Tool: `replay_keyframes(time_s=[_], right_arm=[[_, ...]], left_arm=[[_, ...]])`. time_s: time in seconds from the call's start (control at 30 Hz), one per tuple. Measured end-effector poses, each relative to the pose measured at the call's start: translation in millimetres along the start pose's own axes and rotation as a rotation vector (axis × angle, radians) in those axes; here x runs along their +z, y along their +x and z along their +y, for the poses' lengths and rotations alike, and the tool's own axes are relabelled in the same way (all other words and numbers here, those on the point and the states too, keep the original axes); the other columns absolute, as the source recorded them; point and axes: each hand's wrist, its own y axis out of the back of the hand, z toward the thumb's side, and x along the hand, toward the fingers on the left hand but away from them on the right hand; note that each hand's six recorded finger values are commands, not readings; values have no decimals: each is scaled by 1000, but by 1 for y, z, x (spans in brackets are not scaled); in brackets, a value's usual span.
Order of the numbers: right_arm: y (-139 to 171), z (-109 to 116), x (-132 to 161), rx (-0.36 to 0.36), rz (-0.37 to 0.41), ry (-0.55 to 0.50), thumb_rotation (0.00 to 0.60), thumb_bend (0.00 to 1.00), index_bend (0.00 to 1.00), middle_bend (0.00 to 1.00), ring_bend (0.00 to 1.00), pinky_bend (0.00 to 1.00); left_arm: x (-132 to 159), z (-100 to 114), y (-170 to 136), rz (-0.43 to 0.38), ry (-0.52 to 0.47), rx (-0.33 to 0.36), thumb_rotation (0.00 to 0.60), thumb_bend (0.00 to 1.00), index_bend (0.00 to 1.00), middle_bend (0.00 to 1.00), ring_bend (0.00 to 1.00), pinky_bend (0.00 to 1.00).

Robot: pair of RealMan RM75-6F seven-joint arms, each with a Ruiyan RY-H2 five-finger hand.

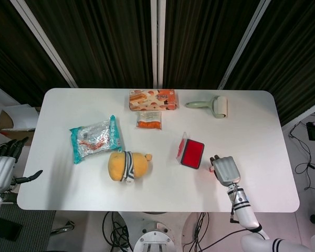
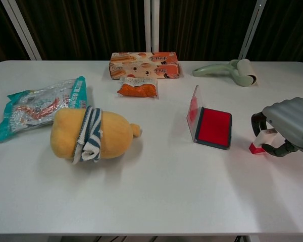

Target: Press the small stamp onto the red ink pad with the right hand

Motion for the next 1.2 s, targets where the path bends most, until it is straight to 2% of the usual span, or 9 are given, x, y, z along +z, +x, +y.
replay_keyframes(time_s=[0.37, 0.63, 0.83, 1.0, 1.2], right_arm=[[-3, 4, -2, -24, -9, -11, 600, 286, 614, 536, 781, 953], [-16, 30, -4, -58, -15, -75, 600, 288, 617, 535, 781, 953], [-45, 50, 10, -15, 20, -113, 600, 300, 622, 533, 781, 953], [-66, 61, 31, 21, 66, -68, 600, 303, 622, 533, 781, 953], [-76, 56, 55, 61, 99, -45, 600, 304, 624, 533, 781, 953]], left_arm=[[-1, 2, 0, 2, 1, 3, 304, 121, 74, 168, 118, 199], [0, 2, 1, -4, -2, 0, 303, 121, 74, 168, 118, 198], [0, 1, 1, 0, -2, -3, 302, 121, 74, 168, 118, 199], [-3, -1, 1, 8, -1, -10, 304, 121, 74, 168, 118, 199], [-3, -2, 3, 8, -4, -12, 306, 121, 74, 168, 118, 199]])
